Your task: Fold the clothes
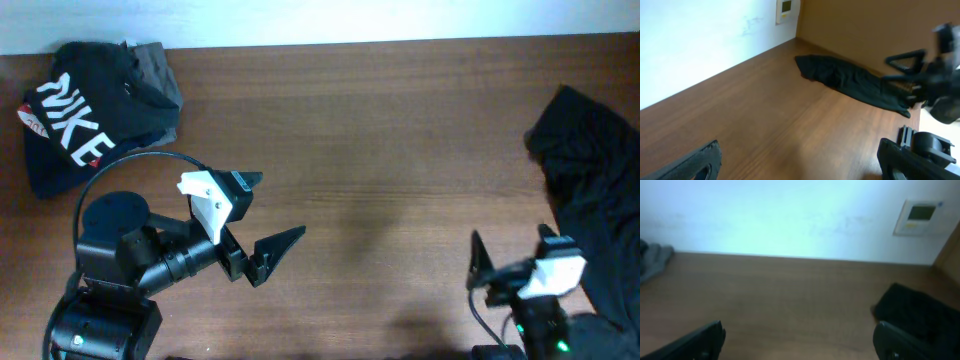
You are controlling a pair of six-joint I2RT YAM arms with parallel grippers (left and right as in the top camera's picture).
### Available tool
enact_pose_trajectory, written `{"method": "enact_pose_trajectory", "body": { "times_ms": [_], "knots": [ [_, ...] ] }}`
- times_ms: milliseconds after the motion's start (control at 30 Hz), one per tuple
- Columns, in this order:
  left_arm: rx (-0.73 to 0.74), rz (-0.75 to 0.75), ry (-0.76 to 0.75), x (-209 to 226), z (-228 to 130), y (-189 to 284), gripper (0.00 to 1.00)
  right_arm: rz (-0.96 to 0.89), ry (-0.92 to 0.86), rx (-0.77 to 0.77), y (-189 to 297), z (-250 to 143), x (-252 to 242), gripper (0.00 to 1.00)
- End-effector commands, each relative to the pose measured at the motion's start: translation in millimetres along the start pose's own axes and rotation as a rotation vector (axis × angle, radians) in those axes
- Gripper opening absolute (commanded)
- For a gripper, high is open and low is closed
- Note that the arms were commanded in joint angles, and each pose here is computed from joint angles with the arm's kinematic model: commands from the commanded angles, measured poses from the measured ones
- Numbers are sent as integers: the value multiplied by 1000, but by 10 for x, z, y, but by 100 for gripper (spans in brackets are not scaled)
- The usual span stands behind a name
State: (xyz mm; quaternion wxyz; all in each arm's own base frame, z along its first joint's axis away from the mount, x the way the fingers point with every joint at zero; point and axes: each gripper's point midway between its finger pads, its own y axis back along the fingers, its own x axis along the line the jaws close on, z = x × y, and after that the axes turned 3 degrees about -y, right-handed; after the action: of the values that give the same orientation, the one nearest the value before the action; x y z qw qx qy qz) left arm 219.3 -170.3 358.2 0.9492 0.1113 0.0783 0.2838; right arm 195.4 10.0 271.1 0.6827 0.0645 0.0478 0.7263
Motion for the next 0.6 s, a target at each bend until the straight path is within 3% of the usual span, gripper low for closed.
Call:
{"method": "enact_pose_trajectory", "body": {
  "times_ms": [0,333,567],
  "knots": [
    [3,-1,13,-4,-11,-9,99,23,29,-18,-195,-320,12,99],
    [3,-1,12,-3,-11,-9,99,61,35,-60,-487,-749,43,99],
    [3,-1,12,-3,-10,-9,99,-19,46,-203,-454,-413,-86,99]
  ]
}}
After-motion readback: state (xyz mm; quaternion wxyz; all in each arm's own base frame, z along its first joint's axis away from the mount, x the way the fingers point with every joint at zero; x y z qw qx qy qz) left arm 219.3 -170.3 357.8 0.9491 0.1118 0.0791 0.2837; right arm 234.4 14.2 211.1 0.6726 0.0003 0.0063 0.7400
